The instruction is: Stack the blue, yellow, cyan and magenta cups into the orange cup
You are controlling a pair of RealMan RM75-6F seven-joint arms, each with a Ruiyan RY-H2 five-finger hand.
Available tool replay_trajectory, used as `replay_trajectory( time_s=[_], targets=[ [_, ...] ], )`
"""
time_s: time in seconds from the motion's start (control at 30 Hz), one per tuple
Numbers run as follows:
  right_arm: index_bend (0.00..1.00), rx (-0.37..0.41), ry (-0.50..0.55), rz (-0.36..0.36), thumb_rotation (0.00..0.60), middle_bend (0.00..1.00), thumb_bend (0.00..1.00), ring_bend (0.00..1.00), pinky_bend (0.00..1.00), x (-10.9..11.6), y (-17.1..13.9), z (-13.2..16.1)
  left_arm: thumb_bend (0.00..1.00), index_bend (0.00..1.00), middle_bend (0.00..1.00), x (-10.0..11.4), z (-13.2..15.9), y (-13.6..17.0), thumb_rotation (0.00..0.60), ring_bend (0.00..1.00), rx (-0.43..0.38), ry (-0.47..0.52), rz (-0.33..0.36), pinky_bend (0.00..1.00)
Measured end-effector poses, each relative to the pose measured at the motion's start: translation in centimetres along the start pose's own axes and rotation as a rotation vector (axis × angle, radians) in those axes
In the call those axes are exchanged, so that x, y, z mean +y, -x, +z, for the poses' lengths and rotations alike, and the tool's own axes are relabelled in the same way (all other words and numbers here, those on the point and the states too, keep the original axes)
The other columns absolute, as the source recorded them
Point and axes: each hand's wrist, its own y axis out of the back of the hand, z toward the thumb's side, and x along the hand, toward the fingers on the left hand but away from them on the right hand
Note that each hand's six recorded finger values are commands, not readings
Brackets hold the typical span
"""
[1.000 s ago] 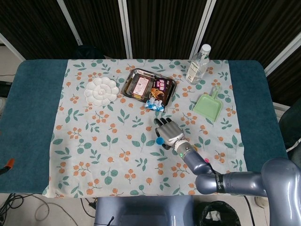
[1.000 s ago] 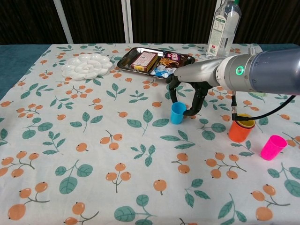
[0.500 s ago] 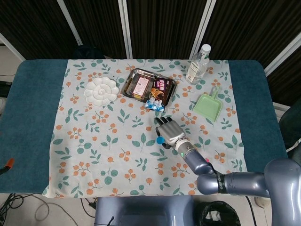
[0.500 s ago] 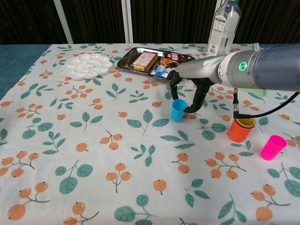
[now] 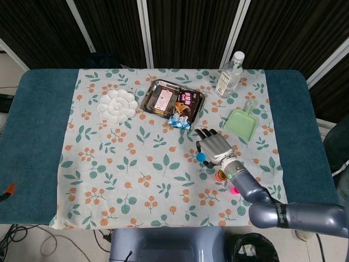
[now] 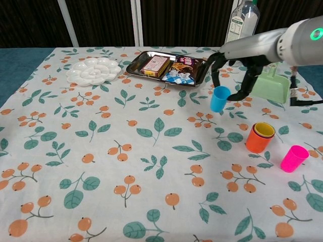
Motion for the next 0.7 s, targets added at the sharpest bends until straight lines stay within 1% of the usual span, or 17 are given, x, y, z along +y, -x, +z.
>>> replay_trajectory(
  time_s=[0.13, 0.33, 0.53, 0.7],
  targets=[
    [0.51, -0.028, -0.012, 0.027, 0.6, 0.0, 0.42, 0.05, 0.11, 0.1, -2.6, -2.3, 0.19, 0.17, 0.1, 0.0, 0.0, 0.0, 0.6, 0.0, 0.0, 0.001, 0.002, 0.0],
    [0.51, -0.037, -0.017, 0.08, 0.6, 0.0, 0.42, 0.05, 0.11, -0.4, -5.7, -4.2, 0.19, 0.17, 0.1, 0.0, 0.0, 0.1, 0.6, 0.0, 0.001, 0.0, 0.001, 0.0],
    [0.51, -0.021, 0.024, 0.115, 0.6, 0.0, 0.42, 0.05, 0.12, -1.0, -7.5, -4.4, 0.19, 0.17, 0.1, 0.0, 0.0, 0.1, 0.6, 0.0, 0.002, 0.001, 0.001, 0.0],
    [0.51, -0.003, 0.038, 0.124, 0.6, 0.0, 0.42, 0.05, 0.11, -1.0, -7.8, -4.3, 0.19, 0.17, 0.1, 0.0, 0.1, 0.1, 0.6, 0.0, 0.0, 0.0, 0.002, 0.0]
  ],
)
